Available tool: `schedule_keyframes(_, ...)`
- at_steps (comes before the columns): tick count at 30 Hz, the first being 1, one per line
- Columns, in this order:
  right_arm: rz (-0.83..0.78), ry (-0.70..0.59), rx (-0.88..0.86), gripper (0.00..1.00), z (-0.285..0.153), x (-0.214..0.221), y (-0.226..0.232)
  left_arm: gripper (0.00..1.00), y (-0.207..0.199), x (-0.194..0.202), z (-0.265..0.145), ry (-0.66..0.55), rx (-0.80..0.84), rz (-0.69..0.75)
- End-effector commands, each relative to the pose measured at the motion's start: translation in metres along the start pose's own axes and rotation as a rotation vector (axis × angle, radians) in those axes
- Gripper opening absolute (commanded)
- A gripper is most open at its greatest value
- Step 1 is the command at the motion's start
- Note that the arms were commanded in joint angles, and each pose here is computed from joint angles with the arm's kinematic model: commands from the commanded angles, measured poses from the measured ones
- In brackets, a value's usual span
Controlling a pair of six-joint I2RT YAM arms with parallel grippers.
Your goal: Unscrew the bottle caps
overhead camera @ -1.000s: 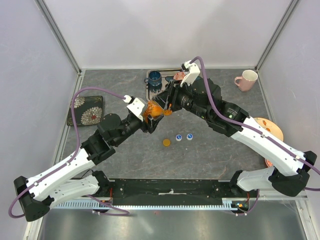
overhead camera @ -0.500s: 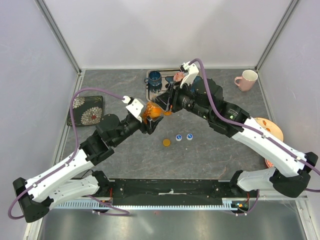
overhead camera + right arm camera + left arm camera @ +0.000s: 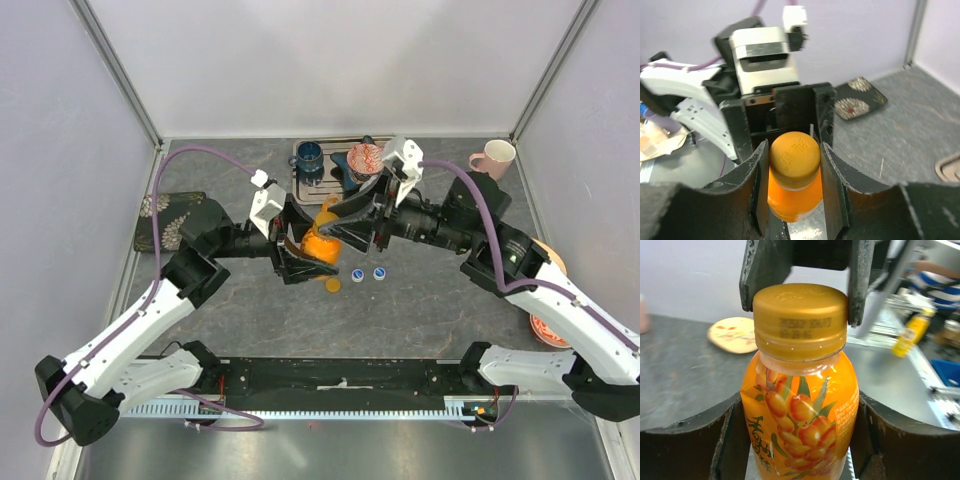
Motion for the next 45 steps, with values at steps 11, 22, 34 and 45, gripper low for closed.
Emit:
schedule_keyframes(11,-0.133,0.194,-0.518,0.00,-0.029,0.041,0.053,0.02,-0.041,-0.036,-0.017,-0.059,0.509,-0.067)
schedule_keyframes(22,-0.101,0.200,-0.413,0.24,-0.020,0.040,0.042,0.02,-0.038,-0.032,-0.016,-0.045,0.485,-0.064)
schedule_keyframes(34,-0.087,0.063,-0.245,0.62,-0.019,0.005,0.037,0.02,-0.030,-0.018,-0.016,-0.023,0.363,-0.006)
schedule_keyframes(45,-0.070,-0.061,-0.168,0.96,-0.024,-0.027,0.040,0.03,-0.017,-0.011,-0.015,-0.010,0.216,0.017)
Point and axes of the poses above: each gripper's point midway between its finger pads, its own z axis out along the fingers, its own y axis along the line the jaws close on, x = y × z, the point moved 5 cm from there along -z, back along the fingers, and after that the axes turned 11 degrees about z, right-handed, at the moved point
